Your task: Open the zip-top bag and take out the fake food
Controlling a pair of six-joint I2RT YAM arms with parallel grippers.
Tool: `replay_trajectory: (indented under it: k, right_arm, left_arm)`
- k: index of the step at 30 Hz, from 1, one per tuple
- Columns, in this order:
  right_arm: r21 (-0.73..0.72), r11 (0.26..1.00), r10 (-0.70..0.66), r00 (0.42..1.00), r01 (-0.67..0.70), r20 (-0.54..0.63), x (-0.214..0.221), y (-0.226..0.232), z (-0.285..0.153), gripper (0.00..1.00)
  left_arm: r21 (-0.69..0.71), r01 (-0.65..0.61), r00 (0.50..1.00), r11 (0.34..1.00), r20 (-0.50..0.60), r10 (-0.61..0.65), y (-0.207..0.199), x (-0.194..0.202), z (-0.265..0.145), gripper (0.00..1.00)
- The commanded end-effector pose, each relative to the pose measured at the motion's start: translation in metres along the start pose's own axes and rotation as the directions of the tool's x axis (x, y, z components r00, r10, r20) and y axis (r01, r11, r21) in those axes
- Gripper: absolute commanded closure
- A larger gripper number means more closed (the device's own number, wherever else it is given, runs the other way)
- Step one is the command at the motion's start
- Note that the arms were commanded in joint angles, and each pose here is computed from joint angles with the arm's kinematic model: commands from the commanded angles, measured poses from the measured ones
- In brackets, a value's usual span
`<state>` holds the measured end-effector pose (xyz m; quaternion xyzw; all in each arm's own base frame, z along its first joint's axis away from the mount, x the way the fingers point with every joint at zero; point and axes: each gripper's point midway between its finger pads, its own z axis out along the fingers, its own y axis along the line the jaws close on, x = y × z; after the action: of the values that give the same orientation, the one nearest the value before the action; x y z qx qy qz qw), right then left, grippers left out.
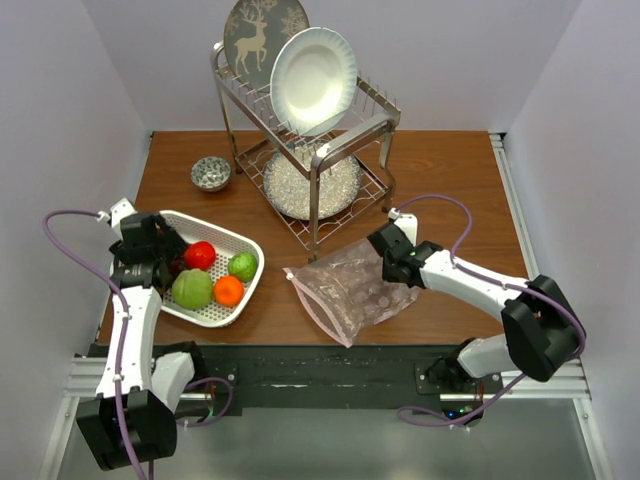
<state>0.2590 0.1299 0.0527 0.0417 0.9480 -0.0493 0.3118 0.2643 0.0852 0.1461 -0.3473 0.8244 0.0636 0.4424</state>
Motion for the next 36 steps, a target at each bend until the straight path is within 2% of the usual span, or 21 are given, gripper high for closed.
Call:
replay_trajectory:
  k: [1,6,9,10,12,13,16,18,19,21,22,24,25,27,28,30,34,36]
  right_arm:
    - [-0.035,0.999,0.028,0.998,-0.026,0.053,-0.018,0.004,-0.012,1.0]
    - [-0.056,0.998,0.041,0.997,-0.037,0.072,-0.024,0.004,-0.021,0.99]
    - [-0.07,0.997,0.048,0.995,-0.042,0.084,-0.028,0.003,-0.028,0.82]
    - [-0.078,0.996,0.051,0.995,-0.045,0.09,-0.03,0.003,-0.031,0.7]
    - [-0.097,0.994,0.065,0.992,-0.054,0.105,-0.034,0.003,-0.038,0.57]
    - [-0.106,0.993,0.067,0.992,-0.055,0.109,-0.035,0.003,-0.041,0.47]
    - [-0.138,0.988,0.089,0.989,-0.072,0.122,-0.039,0.005,-0.049,0.34]
    - [-0.159,0.984,0.102,0.986,-0.081,0.13,-0.042,0.007,-0.053,0.3]
    - [-0.168,0.982,0.109,0.984,-0.085,0.138,-0.045,0.007,-0.057,0.27]
    - [-0.199,0.976,0.121,0.982,-0.091,0.143,-0.048,0.01,-0.063,0.24]
    - [-0.217,0.971,0.13,0.98,-0.095,0.152,-0.051,0.011,-0.067,0.23]
    - [-0.242,0.965,0.143,0.978,-0.103,0.155,-0.054,0.014,-0.073,0.2]
    - [-0.257,0.96,0.158,0.975,-0.114,0.158,-0.056,0.014,-0.077,0.18]
    - [-0.308,0.943,0.187,0.967,-0.128,0.172,-0.059,0.016,-0.088,0.14]
    - [-0.322,0.936,0.207,0.962,-0.142,0.176,-0.06,0.016,-0.091,0.1]
    - [-0.366,0.918,0.237,0.952,-0.154,0.194,-0.062,0.016,-0.101,0.09]
    - [-0.412,0.895,0.275,0.939,-0.171,0.206,-0.065,0.014,-0.115,0.03]
    - [-0.428,0.886,0.288,0.934,-0.177,0.212,-0.065,0.012,-0.119,0.03]
  left_arm:
    - [0.107,0.014,0.999,0.994,0.046,-0.019,-0.019,-0.015,-0.006,0.0]
    - [0.163,-0.019,0.993,0.986,0.117,0.0,-0.028,-0.04,-0.028,0.0]
    - [0.251,-0.055,0.992,0.967,0.128,0.023,-0.043,-0.045,-0.04,0.0]
    - [0.271,-0.063,0.991,0.961,0.13,0.029,-0.046,-0.045,-0.043,0.0]
    - [0.346,-0.079,0.99,0.935,0.134,0.034,-0.057,-0.044,-0.053,0.0]
    - [0.373,-0.084,0.99,0.924,0.134,0.037,-0.062,-0.043,-0.056,0.0]
    - [0.477,-0.098,0.992,0.873,0.114,0.05,-0.087,-0.034,-0.07,0.0]
    - [0.503,-0.094,0.992,0.859,0.116,0.041,-0.103,-0.029,-0.079,0.0]
    - [0.573,-0.129,0.99,0.809,0.115,0.077,-0.128,-0.016,-0.094,0.0]
    - [0.551,-0.133,0.99,0.824,0.111,0.086,-0.14,-0.003,-0.094,0.0]
    - [0.608,-0.159,0.987,0.778,0.1,0.124,-0.16,0.014,-0.107,0.0]
    - [0.621,-0.162,0.986,0.767,0.075,0.148,-0.174,0.034,-0.11,0.0]
    - [0.684,-0.179,0.982,0.707,0.085,0.167,-0.193,0.048,-0.13,0.0]
    - [0.705,-0.197,0.978,0.681,0.097,0.182,-0.203,0.07,-0.139,0.0]
    - [0.745,-0.217,0.971,0.63,0.096,0.22,-0.213,0.091,-0.156,0.0]
    - [0.752,-0.267,0.952,0.602,0.108,0.287,-0.222,0.123,-0.17,0.0]
    - [0.755,-0.335,0.922,0.563,0.141,0.36,-0.226,0.159,-0.183,0.0]
    - [0.797,-0.296,0.93,0.526,0.116,0.348,-0.229,0.165,-0.19,0.0]
